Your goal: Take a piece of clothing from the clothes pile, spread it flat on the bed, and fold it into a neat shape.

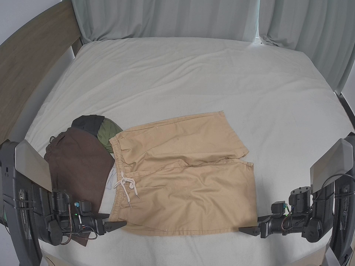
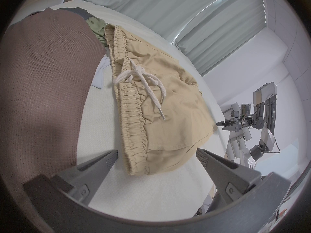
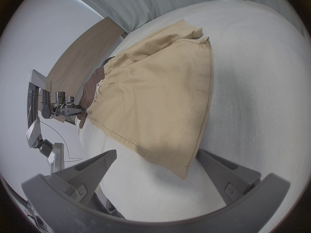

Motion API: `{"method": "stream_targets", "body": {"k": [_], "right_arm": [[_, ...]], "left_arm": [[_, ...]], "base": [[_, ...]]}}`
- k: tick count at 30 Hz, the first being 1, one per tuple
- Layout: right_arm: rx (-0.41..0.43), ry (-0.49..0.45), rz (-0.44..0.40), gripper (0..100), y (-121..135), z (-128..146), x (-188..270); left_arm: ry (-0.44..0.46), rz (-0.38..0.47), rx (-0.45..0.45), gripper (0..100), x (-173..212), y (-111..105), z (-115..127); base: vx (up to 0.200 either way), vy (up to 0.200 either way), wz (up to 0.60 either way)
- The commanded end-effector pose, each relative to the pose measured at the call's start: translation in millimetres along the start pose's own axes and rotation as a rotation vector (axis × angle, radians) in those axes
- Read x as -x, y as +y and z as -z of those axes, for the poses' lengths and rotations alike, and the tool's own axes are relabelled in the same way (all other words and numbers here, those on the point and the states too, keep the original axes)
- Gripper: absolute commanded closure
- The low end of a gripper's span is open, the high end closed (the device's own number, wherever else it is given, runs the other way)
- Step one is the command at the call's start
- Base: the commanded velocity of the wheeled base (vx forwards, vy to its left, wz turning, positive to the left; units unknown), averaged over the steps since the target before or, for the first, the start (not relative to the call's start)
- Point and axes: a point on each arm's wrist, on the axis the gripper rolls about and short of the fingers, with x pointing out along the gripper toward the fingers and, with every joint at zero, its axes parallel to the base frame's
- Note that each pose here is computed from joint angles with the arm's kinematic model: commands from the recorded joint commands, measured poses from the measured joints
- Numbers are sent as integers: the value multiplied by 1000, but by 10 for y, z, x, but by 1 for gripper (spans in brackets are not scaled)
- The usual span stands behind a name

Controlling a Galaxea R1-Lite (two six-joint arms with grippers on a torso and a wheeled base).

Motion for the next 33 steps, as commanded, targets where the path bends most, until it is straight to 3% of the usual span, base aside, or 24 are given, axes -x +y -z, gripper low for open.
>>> {"method": "stream_targets", "body": {"k": [1, 9, 10, 33], "right_arm": [[2, 3, -3, 0, 2, 5, -10], [1, 8, -2, 0, -3, 16, -17], [2, 9, -3, 0, 0, 16, -18], [-2, 23, -7, 0, -8, 42, -45]], "left_arm": [[5, -4, 9, 0, -13, 29, 22], [12, -2, 11, 0, -22, 23, 34], [9, -1, 7, 100, -37, 32, 27], [11, -4, 10, 100, -77, 84, 47]], "base": [[0, 0, 0], [0, 0, 0], [0, 0, 0], [0, 0, 0]]}}
